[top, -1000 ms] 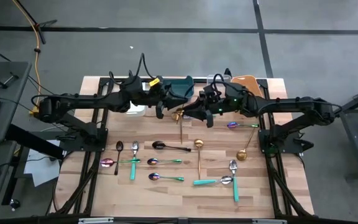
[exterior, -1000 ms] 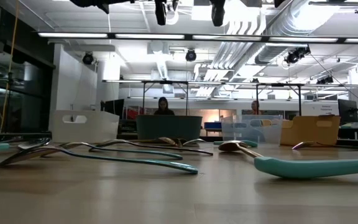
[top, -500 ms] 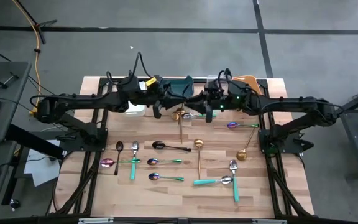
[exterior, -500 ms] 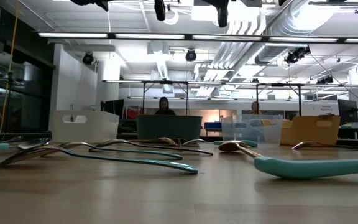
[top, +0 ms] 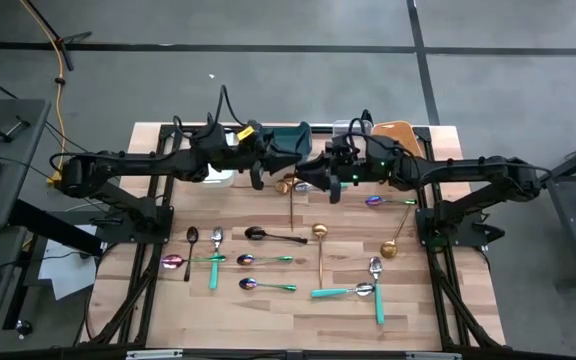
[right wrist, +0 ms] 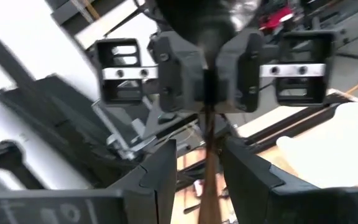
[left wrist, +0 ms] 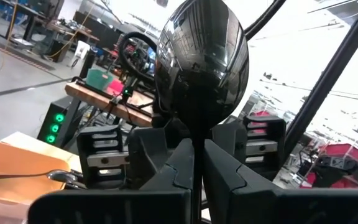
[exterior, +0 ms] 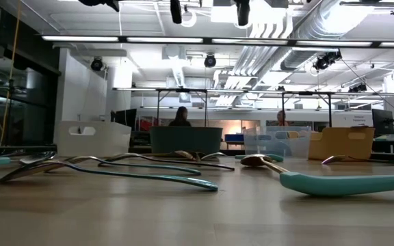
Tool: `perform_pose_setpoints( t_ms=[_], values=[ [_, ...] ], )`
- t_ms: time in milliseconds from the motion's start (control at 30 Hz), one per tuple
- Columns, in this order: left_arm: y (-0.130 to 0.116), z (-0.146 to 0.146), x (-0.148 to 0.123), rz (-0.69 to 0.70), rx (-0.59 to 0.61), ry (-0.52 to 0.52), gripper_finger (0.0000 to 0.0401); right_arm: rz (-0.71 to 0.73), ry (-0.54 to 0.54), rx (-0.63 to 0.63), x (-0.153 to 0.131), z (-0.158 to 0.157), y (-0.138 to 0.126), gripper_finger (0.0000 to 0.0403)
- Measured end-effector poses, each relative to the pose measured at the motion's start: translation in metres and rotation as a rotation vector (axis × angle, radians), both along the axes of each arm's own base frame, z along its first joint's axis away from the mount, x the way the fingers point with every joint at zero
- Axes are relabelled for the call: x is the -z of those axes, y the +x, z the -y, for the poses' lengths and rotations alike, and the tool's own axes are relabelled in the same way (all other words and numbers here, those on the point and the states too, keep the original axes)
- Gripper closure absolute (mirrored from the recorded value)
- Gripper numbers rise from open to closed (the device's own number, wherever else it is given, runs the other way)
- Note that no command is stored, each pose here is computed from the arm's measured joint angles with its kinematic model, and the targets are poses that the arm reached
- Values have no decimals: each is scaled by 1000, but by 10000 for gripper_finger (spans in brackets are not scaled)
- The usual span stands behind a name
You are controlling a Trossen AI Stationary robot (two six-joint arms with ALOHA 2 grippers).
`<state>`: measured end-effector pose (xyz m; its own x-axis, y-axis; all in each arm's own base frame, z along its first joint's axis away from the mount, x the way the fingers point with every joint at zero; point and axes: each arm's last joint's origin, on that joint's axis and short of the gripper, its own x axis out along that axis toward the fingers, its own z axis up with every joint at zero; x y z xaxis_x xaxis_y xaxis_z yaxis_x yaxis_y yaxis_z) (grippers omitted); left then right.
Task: Sort silverware by color (type)
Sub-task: Put the black spoon into the yellow bin
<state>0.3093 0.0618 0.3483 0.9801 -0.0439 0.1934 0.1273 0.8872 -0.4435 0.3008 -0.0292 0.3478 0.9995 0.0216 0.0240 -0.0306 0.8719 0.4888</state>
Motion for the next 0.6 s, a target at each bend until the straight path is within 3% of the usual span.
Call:
perform_pose_setpoints(
  t_ms=[133, 400, 600],
  values=[
    [2, 4, 1, -3, 9, -9, 396, -14, -6, 59, 3, 2, 2, 284],
    [8, 7, 8, -25, -13, -13, 396, 1, -16, 29, 3, 0, 4, 289],
    [8, 7, 8, -25, -24, 2, 396, -3, 9, 10, 4, 0, 4, 361]
  ],
)
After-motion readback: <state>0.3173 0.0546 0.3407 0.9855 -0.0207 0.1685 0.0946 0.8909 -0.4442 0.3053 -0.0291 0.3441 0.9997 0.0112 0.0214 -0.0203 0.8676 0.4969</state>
